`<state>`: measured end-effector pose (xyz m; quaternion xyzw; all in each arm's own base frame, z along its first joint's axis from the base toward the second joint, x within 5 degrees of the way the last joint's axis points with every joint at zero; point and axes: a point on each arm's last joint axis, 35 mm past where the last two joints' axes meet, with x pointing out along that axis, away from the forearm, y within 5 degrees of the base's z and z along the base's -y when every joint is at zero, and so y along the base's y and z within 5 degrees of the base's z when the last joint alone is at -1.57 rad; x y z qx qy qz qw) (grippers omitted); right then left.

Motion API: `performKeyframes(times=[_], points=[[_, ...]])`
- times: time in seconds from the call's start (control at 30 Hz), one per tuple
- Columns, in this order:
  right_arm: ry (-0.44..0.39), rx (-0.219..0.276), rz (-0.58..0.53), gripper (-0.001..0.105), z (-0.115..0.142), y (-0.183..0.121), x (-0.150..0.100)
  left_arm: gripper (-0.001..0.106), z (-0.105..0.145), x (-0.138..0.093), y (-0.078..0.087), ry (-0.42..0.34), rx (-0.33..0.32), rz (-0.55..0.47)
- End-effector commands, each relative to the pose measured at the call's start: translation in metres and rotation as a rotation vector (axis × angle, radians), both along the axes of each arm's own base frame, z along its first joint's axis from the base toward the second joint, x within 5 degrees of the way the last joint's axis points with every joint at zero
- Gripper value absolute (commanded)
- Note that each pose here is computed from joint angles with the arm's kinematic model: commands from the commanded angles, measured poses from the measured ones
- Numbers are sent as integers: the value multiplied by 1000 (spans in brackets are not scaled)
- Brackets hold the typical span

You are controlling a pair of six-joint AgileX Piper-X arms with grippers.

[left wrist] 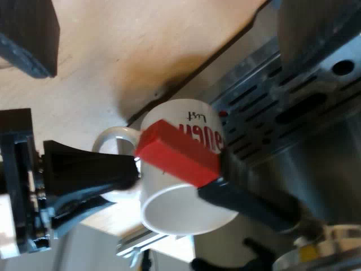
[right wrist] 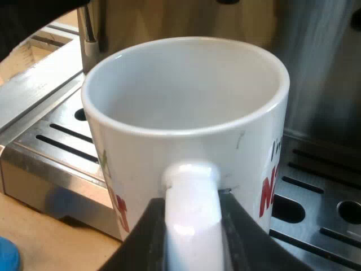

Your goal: Remove mug from coffee machine

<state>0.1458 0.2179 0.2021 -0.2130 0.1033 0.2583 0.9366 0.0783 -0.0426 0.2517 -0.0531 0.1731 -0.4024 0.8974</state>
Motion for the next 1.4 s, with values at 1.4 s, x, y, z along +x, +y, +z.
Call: performKeyframes(times=[1.4], points=[[1, 39, -209, 0, 50, -68, -82, 80, 45, -26, -13, -61, -97, -356]])
